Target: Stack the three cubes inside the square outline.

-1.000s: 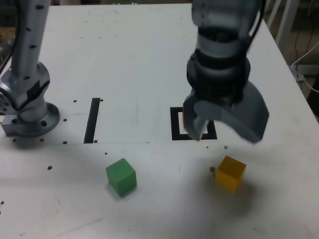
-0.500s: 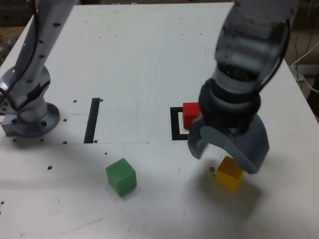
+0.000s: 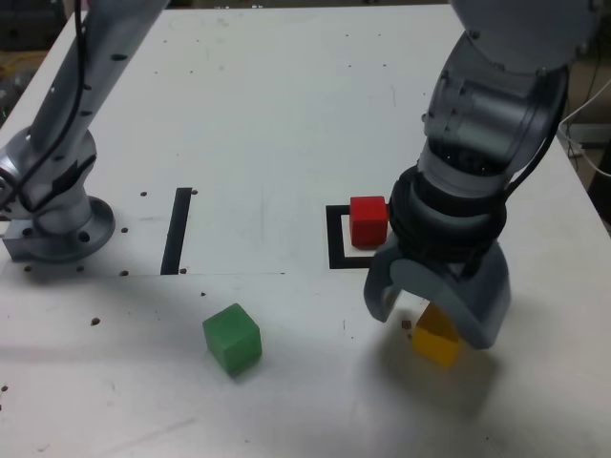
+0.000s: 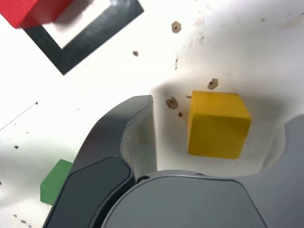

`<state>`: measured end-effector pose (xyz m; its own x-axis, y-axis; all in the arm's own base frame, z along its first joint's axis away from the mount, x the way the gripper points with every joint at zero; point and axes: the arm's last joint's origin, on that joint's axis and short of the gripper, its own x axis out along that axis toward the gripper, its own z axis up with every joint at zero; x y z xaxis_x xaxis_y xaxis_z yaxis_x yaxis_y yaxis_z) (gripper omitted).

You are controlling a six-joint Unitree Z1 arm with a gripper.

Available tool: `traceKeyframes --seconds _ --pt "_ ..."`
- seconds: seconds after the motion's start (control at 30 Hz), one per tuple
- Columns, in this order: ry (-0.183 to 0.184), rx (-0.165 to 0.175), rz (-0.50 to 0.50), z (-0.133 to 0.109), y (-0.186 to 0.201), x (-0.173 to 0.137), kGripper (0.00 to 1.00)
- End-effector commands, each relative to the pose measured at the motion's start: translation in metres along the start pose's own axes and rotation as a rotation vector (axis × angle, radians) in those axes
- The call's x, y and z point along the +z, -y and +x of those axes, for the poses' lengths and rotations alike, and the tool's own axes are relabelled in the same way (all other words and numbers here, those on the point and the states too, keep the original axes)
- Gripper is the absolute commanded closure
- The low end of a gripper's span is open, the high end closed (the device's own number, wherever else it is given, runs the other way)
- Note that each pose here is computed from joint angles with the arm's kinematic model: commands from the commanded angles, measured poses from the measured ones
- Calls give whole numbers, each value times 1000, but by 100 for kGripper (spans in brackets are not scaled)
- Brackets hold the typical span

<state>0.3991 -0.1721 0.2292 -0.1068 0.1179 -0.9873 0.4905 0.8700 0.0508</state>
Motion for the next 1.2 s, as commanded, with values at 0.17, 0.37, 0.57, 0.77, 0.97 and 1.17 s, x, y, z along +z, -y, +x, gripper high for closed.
traceKeyframes --seconds 0.17,0.37,0.57,0.77,0.97,1.17 --pt "-5 -15 -1 10 1 6 25" --pt "5 -13 5 14 1 11 27" --pt "10 -22 7 17 1 14 34" --pt "16 -37 5 15 2 13 46" --pt "23 -45 5 12 2 12 58" --pt "42 -47 9 9 2 11 68"
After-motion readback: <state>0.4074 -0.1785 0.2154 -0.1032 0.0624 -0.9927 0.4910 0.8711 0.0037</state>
